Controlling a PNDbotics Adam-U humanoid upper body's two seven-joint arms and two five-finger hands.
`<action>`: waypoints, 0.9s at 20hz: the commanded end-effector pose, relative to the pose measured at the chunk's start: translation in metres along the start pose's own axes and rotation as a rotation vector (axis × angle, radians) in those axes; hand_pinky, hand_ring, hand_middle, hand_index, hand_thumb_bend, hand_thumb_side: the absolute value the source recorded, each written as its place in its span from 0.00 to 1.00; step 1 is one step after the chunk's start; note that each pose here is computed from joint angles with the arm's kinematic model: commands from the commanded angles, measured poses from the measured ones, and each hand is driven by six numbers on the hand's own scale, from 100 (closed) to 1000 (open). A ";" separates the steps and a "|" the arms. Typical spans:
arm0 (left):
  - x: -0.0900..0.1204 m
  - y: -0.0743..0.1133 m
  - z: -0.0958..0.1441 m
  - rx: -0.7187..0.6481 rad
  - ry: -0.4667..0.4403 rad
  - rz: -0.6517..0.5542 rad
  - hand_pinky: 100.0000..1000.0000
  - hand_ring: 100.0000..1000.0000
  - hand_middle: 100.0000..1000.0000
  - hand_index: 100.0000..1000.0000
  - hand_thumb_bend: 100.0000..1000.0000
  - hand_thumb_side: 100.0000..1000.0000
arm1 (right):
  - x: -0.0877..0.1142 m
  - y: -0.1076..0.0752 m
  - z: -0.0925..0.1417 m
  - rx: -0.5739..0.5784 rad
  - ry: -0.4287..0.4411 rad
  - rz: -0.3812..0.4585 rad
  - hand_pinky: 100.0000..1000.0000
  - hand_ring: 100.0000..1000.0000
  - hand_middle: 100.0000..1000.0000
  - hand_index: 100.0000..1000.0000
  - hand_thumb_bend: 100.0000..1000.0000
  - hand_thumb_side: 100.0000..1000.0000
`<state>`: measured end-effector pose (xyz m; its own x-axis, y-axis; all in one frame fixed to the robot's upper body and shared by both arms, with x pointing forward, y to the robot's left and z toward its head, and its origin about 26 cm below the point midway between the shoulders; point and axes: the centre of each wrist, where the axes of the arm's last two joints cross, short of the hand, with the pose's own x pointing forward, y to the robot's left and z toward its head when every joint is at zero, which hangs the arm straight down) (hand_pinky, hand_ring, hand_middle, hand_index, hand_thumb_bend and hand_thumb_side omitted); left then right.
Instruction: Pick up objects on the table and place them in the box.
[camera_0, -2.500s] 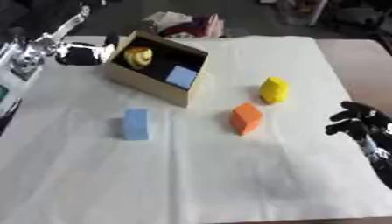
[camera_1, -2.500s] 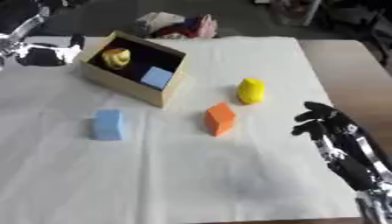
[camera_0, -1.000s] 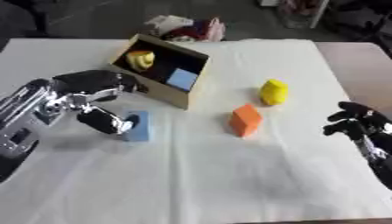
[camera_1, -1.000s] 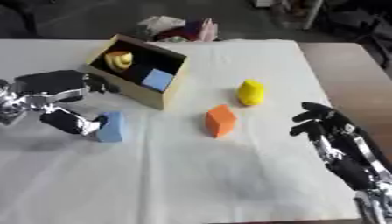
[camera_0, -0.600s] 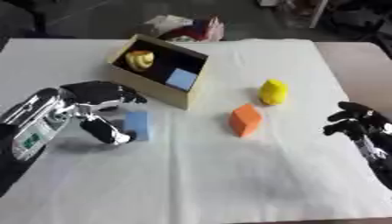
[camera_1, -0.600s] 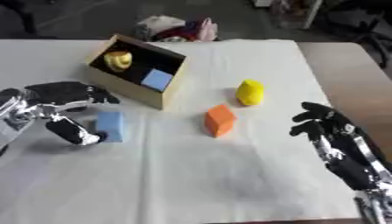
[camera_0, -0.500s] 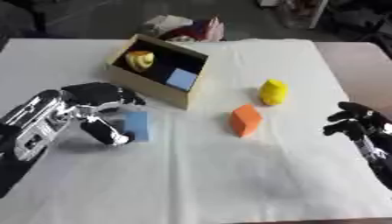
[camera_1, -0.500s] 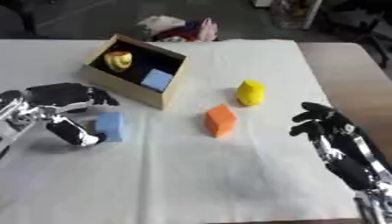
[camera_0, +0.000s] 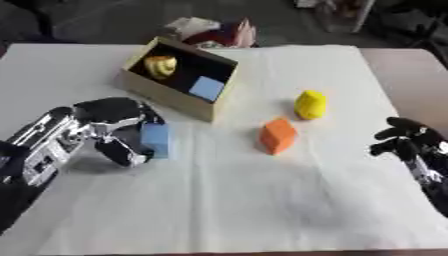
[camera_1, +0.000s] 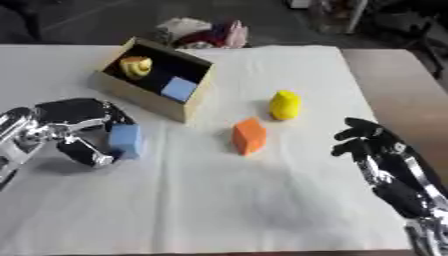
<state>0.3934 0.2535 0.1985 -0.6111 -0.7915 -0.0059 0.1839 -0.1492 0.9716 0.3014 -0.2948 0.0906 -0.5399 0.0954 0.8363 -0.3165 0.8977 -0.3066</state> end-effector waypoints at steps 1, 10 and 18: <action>0.000 0.044 0.021 0.132 0.018 0.011 0.63 0.50 0.43 0.71 0.00 0.18 | 0.005 -0.006 -0.001 0.010 -0.008 0.026 0.71 0.56 0.63 0.85 0.00 0.41; -0.025 0.061 -0.018 0.417 0.235 0.124 0.61 0.52 0.47 0.76 0.00 0.16 | 0.004 -0.003 -0.002 0.027 -0.008 0.014 0.71 0.56 0.63 0.85 0.00 0.41; -0.050 0.030 -0.053 0.510 0.373 0.232 0.65 0.65 0.60 0.84 0.00 0.44 | 0.004 0.001 -0.006 0.048 -0.021 -0.005 0.71 0.56 0.63 0.85 0.00 0.41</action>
<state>0.4665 0.2551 0.2068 -0.2859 -0.9323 0.2217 -0.1219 0.2649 0.9566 0.3020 -0.2895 0.0891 -0.5365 0.0840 0.8397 -0.3527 0.8817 -0.3135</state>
